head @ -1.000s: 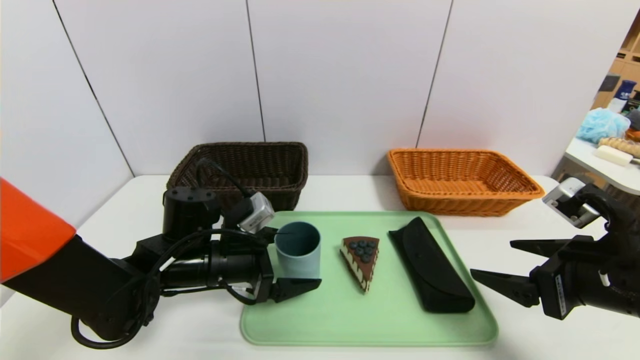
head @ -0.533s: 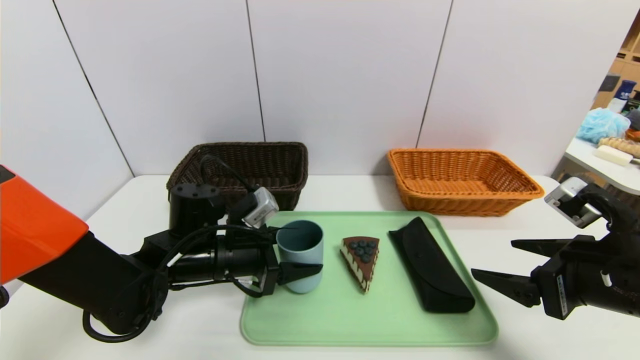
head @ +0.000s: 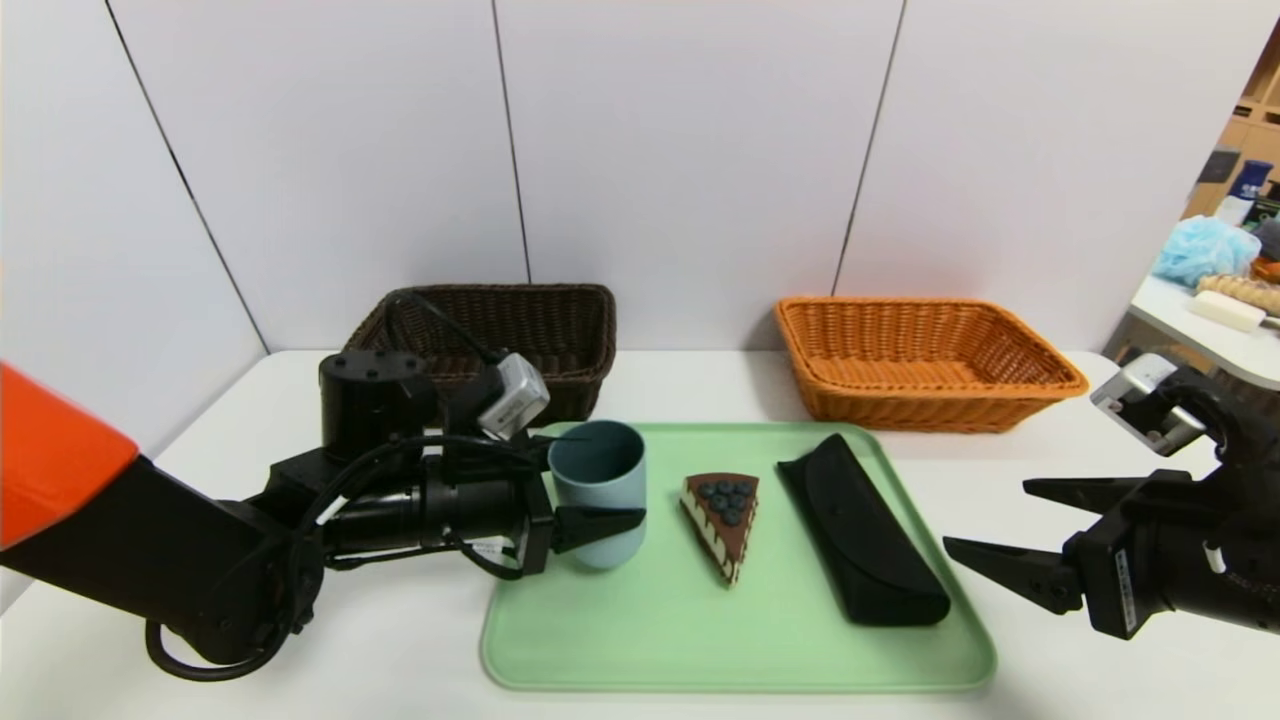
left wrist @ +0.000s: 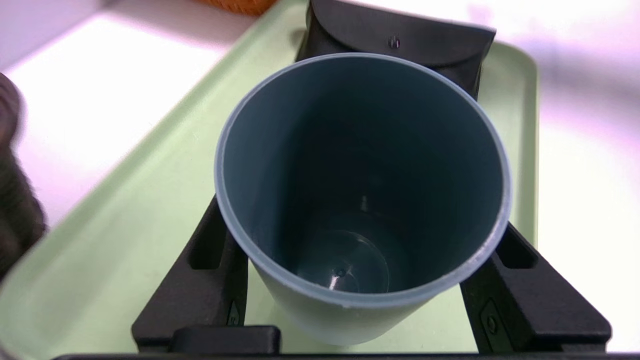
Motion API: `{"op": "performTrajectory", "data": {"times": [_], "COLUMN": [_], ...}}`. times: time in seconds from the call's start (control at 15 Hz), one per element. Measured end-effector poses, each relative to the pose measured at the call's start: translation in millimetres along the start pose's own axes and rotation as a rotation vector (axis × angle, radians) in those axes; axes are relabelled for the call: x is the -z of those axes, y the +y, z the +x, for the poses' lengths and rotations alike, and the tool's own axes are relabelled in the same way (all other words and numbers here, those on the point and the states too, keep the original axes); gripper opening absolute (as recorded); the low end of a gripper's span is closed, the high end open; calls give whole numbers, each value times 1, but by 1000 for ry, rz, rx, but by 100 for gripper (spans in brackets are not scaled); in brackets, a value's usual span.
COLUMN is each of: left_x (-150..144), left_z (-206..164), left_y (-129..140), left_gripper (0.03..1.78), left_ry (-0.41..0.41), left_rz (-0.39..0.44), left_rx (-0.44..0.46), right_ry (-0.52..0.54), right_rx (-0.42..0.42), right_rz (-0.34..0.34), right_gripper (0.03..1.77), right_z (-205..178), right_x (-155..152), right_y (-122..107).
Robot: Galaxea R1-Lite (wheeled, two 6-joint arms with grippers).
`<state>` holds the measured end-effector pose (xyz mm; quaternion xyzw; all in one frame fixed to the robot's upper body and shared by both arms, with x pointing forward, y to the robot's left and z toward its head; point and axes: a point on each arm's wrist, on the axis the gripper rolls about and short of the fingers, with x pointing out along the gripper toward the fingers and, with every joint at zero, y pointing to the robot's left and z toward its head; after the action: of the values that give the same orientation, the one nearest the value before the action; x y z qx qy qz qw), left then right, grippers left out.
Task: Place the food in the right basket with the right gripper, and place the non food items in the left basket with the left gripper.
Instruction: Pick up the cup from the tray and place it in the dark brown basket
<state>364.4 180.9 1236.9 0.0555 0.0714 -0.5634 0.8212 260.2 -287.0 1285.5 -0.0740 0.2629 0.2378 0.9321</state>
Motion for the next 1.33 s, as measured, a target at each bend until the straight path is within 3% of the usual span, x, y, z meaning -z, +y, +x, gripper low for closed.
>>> {"op": "performTrajectory", "data": {"times": [0.4, 0.67, 1.0, 1.33], "left_x": [-56, -80, -84, -80], "left_z": [-23, -39, -49, -43], "left_y": [22, 57, 112, 145], "left_gripper": [114, 114, 114, 114], "left_ry": [-118, -110, -127, -135], "left_rz": [47, 28, 40, 47], "left_rx": [-109, -212, -344, -402], "right_ry": [-7, -9, -11, -5], "right_rx": [-1, 2, 6, 11], "right_rz": [0, -2, 1, 8], "right_gripper": [170, 170, 170, 170], "right_z": [-2, -3, -4, -3], "right_x": [1, 1, 1, 2], "right_y": [1, 1, 0, -1]}}
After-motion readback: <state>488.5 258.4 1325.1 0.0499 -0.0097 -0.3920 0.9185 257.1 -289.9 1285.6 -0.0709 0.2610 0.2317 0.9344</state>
